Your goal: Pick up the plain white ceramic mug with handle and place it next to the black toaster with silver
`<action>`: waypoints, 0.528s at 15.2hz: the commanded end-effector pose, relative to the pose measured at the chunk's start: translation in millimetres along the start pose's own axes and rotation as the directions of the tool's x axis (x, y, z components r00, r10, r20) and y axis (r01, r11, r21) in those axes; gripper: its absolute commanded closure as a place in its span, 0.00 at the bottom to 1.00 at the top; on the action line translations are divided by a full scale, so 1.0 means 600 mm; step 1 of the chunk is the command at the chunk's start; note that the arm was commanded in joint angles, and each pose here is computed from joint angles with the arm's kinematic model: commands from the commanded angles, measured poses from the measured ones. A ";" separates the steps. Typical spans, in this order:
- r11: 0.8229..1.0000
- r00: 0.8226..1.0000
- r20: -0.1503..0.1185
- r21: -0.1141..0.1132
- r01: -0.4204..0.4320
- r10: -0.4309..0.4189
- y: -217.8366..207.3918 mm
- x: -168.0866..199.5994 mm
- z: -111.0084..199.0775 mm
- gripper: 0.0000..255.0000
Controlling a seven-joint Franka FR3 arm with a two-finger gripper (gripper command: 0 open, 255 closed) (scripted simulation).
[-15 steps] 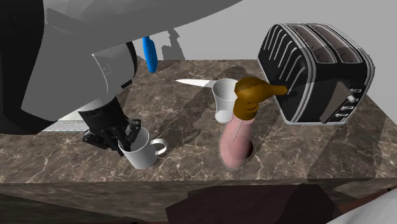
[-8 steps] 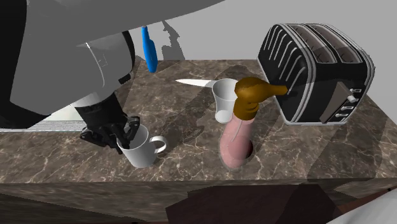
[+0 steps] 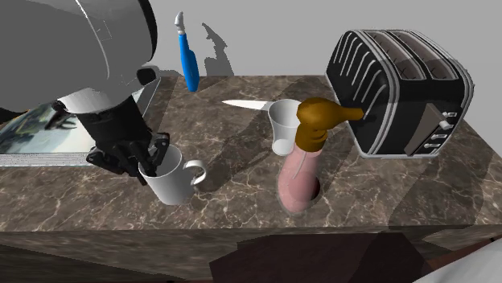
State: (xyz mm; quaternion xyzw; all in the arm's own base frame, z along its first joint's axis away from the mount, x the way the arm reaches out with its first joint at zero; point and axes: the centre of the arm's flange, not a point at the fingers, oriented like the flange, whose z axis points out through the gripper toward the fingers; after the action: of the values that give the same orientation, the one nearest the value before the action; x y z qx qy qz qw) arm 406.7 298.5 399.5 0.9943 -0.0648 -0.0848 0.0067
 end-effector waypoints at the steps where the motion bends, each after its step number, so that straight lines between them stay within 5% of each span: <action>1: 1.000 1.000 0.000 0.000 0.000 0.000 0.002 -0.003 -0.018 1.00; 8: 1.000 1.000 0.000 0.000 0.000 0.000 0.004 -0.013 -0.079 1.00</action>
State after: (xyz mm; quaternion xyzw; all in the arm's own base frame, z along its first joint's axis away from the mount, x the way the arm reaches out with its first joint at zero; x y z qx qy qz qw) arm 408.0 298.2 442.2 0.9943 -0.0648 -0.0849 0.0068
